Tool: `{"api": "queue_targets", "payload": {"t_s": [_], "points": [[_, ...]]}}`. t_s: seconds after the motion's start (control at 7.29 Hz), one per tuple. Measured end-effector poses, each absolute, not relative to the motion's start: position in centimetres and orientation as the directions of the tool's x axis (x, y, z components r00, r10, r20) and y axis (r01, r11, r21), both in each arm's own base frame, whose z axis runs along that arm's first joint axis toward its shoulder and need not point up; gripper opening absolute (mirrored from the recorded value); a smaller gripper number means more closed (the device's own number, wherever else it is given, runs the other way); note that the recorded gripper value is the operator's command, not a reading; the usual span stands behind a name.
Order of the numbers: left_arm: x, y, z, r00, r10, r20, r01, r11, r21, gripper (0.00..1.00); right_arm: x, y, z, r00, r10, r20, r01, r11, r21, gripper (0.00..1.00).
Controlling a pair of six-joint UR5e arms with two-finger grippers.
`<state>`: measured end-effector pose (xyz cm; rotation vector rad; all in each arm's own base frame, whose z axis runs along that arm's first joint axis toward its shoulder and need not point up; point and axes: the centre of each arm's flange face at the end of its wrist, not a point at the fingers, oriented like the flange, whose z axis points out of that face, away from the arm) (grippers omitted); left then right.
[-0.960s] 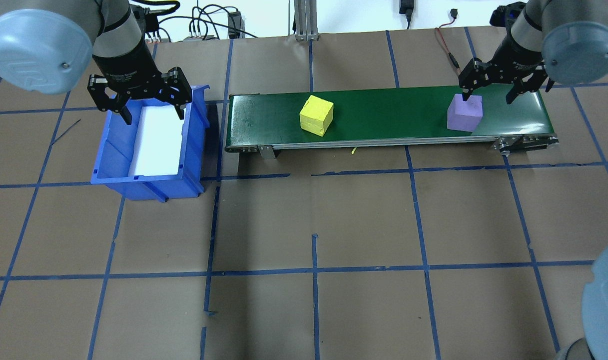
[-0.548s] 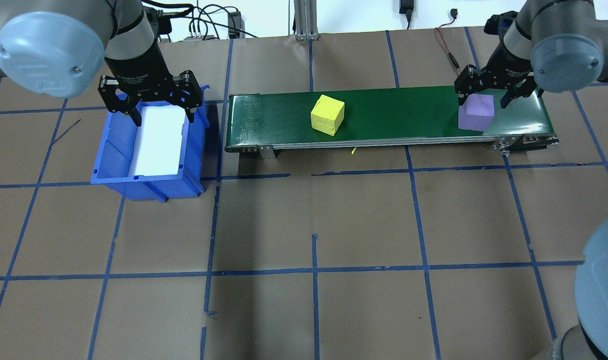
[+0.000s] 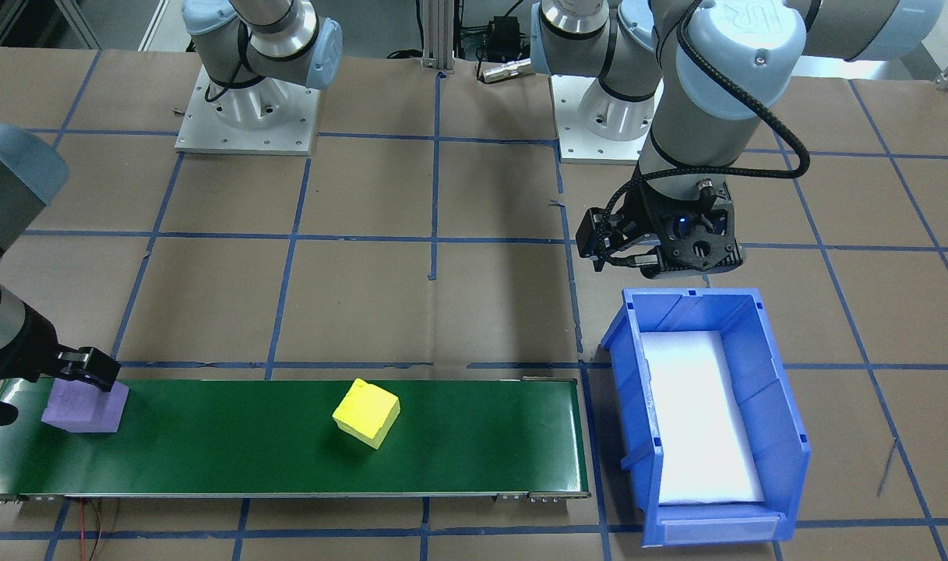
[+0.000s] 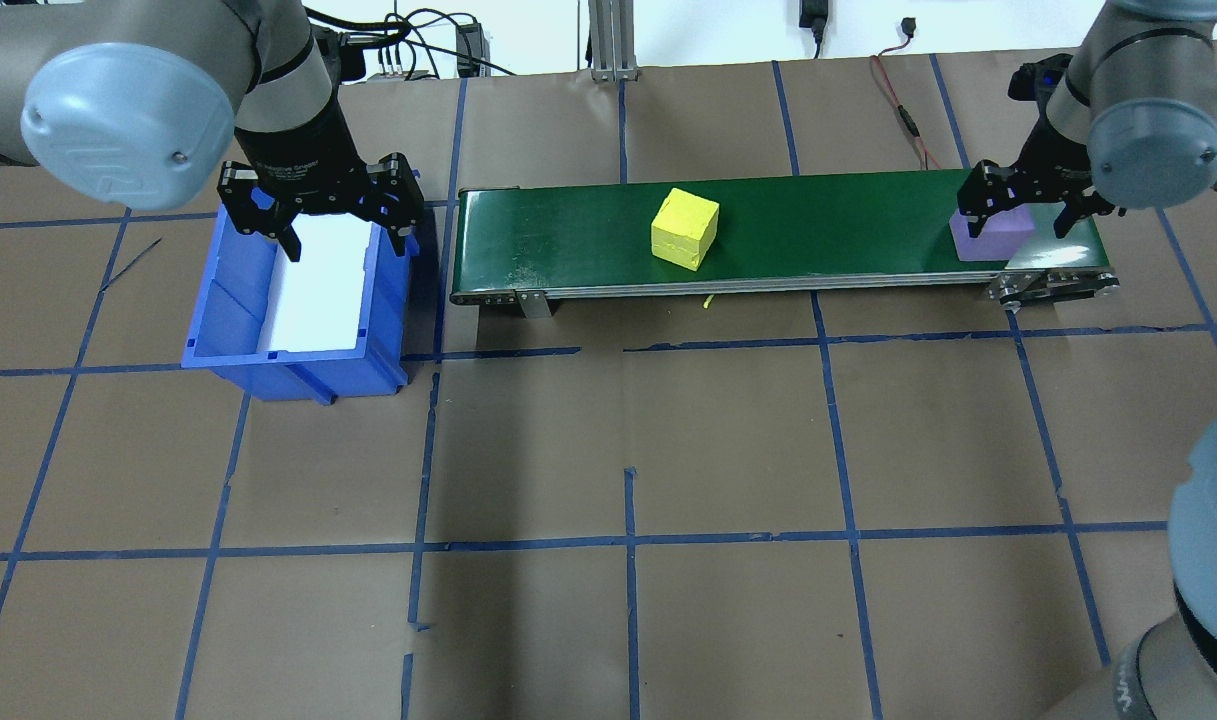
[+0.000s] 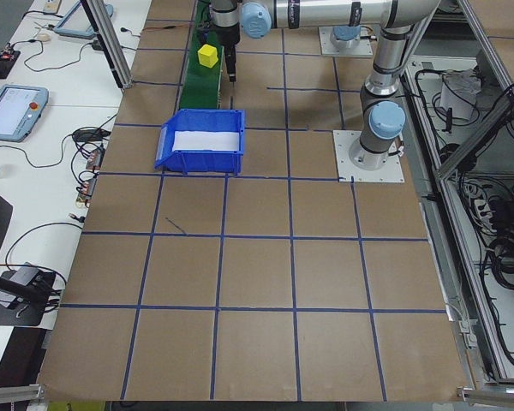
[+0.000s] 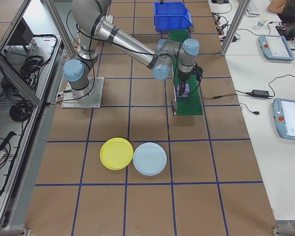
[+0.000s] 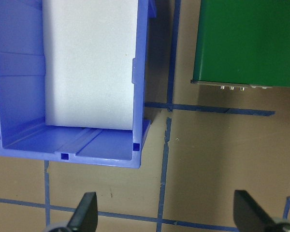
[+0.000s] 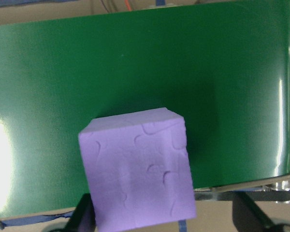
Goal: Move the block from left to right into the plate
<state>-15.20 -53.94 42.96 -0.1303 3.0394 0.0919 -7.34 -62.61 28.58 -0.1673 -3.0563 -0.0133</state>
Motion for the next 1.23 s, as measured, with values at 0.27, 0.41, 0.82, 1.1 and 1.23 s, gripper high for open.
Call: {"api": "queue_targets", "payload": {"t_s": [0.27,0.41,0.82,1.1,1.23], "points": [[-15.2,-53.6,43.0,-0.991,-0.079,-0.104,-0.086,0.995,0.056,1.00,-8.2,-62.8,28.5,-0.989,0.120,0.082,0.119,0.993,-0.016,0.97],[-15.1,-53.5,43.1,-0.991,-0.077,-0.105,-0.084,0.995,0.056,1.00,-8.2,-63.3,28.5,-0.990,0.118,0.077,0.115,0.992,-0.048,0.58],[-15.0,-53.3,43.2,-0.991,-0.077,-0.107,-0.084,0.995,0.057,1.00,-8.7,-63.9,27.2,-0.997,-0.015,0.072,-0.020,0.997,-0.069,0.22],[-15.1,-53.3,42.9,-0.991,-0.081,-0.105,-0.088,0.994,0.062,1.00,-9.6,-63.2,28.6,-0.992,-0.044,0.115,-0.051,0.997,-0.054,0.21],[-15.1,-53.2,42.6,-0.991,-0.085,-0.105,-0.092,0.994,0.065,1.00,-11.3,-62.1,30.3,-0.989,-0.041,0.145,-0.047,0.998,-0.036,0.21]]}}
